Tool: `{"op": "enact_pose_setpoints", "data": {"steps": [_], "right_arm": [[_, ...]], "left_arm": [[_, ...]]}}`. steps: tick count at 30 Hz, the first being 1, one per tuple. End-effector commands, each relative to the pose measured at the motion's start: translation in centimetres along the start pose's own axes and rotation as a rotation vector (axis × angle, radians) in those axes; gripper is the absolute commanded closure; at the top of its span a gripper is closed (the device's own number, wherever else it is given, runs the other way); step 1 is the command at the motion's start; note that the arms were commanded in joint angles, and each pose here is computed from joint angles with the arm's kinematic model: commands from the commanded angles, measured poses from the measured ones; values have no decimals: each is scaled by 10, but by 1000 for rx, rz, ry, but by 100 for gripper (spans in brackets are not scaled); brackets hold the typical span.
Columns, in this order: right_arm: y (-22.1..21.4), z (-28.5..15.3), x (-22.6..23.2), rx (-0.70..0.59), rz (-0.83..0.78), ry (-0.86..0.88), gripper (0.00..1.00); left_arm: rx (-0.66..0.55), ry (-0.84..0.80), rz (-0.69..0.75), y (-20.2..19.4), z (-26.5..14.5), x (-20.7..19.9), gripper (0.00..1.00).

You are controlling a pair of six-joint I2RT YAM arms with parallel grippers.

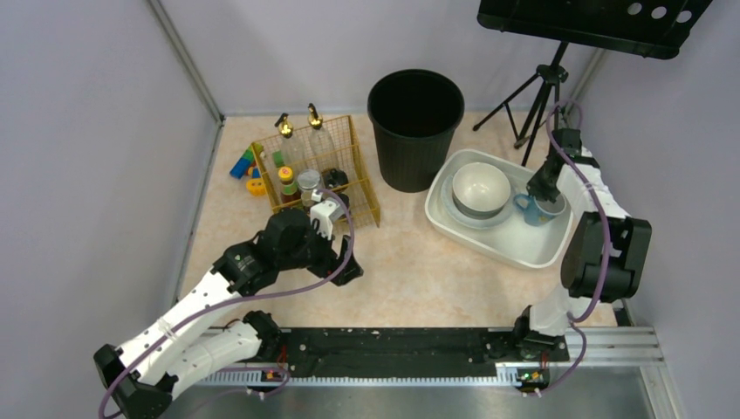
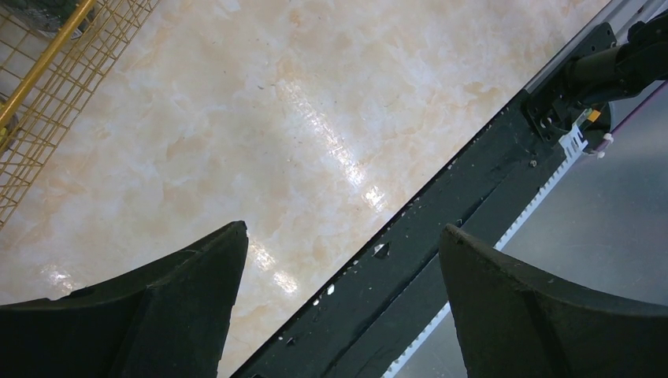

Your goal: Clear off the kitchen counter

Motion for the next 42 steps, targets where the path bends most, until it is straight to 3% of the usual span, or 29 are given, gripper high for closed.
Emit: {"op": "enact_pose_setpoints", "data": {"steps": [1, 11, 22, 24, 26, 30, 42], "right_arm": [[12, 9, -3, -58, -16, 5, 100], [-5, -19, 1, -58, -234, 273, 100], [-25, -27, -2, -28, -323, 221, 99], [-27, -24, -2, -6, -322, 199, 79], [-27, -23, -1, 3, -319, 184, 65], [-25, -24, -2, -9, -306, 158, 48], [-7, -73, 10, -117, -282, 189, 40]], "left_arm": [[-20, 1, 13, 4, 1, 1, 5], [-21, -15, 9, 5, 1, 1, 5], [-26, -38, 10, 4, -1, -1, 5], [-30, -40, 9, 4, -2, -1, 5], [-30, -41, 9, 4, -2, -1, 5], [-32, -43, 10, 4, -3, -2, 5], [-35, -34, 11, 4, -2, -1, 5]]}}
Point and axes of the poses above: each gripper's point midway between its finger pads, its own z axis out along the fingers, its own x axis along the line the jaws close on, y = z × x, the point moved 10 cm from there along -z, back along the fingers, and after that the axes turned 7 degrees about -z, right-handed, at the moved point
